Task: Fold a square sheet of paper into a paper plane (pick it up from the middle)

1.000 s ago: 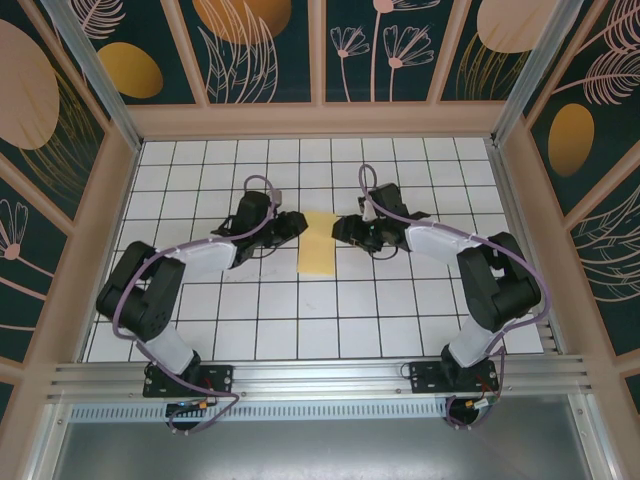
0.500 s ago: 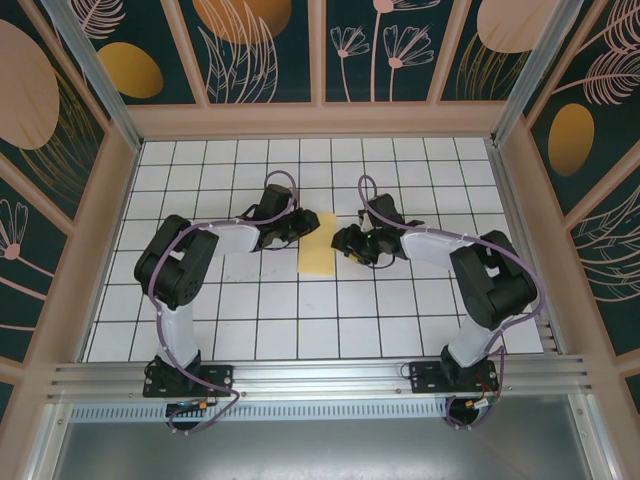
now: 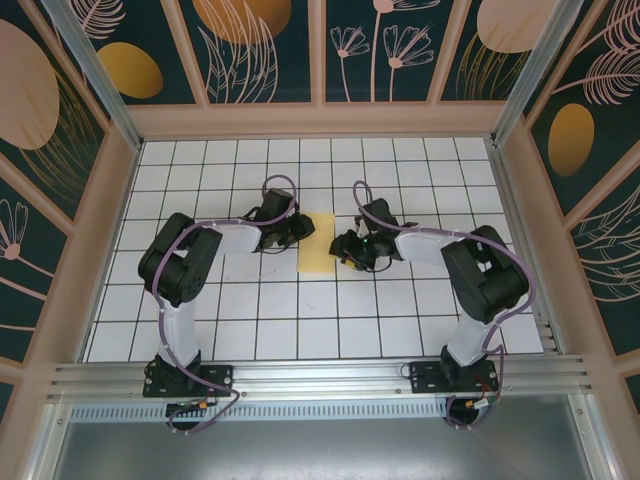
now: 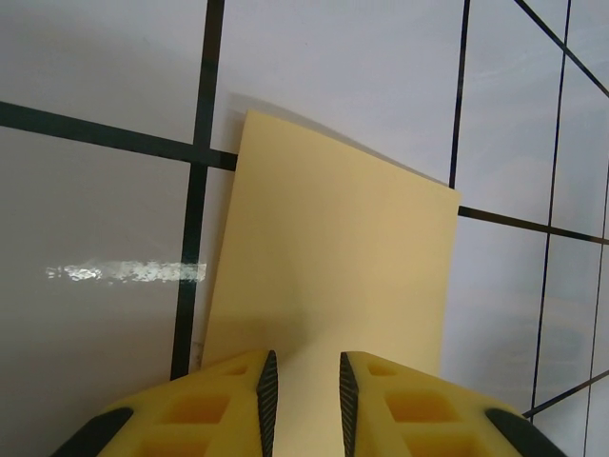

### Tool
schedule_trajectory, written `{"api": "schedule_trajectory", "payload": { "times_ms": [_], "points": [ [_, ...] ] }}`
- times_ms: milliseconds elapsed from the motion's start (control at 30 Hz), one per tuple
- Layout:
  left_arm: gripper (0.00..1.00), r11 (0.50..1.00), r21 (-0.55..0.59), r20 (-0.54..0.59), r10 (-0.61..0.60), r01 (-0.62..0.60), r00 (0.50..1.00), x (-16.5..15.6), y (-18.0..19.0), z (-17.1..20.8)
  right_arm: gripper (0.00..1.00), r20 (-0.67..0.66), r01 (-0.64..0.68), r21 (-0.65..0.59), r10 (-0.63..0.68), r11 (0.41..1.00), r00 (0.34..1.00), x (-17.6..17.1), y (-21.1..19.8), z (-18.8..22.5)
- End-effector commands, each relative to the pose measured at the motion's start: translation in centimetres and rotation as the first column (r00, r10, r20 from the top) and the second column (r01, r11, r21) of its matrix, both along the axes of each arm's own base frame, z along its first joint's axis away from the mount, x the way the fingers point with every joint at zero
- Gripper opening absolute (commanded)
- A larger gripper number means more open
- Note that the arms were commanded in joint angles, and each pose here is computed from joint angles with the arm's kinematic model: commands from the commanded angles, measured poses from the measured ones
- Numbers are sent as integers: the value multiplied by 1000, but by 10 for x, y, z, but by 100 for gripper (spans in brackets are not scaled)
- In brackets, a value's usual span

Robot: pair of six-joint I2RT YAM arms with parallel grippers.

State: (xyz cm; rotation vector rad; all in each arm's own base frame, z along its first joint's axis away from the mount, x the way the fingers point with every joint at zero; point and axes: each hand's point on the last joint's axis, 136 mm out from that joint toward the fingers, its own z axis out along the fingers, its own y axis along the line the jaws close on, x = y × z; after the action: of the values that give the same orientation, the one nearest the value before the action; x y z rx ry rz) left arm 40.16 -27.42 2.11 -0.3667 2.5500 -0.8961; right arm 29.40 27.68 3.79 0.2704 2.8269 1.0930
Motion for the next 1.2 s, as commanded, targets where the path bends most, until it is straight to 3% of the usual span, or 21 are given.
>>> {"api": "schedule_trajectory", "payload": {
  "times_ms": [0,400,600,767,933,1167],
  "points": [
    [28,998,65,-66,20,-16,998,-9,11,-26,44,-11,-22,29,23,999,1000,-2,12,2],
    [28,998,67,-77,19,-14,997,-12,12,-30,43,-42,-62,116,68,991,997,-16,27,2],
    [28,997,70,-77,24,-18,997,-13,13,-29,39,-30,-24,171,30,985,999,-16,26,10],
    [27,998,66,-69,24,-19,997,-13,14,-25,27,-32,31,178,-25,984,999,-15,18,12],
    [28,1000,27,-38,5,-4,999,-15,10,-7,0,-38,75,175,-70,982,997,-14,8,14],
    [32,989,-87,116,-110,121,987,-18,-9,62,0,-103,-15,93,24,996,994,-42,-4,5]
  ]
}}
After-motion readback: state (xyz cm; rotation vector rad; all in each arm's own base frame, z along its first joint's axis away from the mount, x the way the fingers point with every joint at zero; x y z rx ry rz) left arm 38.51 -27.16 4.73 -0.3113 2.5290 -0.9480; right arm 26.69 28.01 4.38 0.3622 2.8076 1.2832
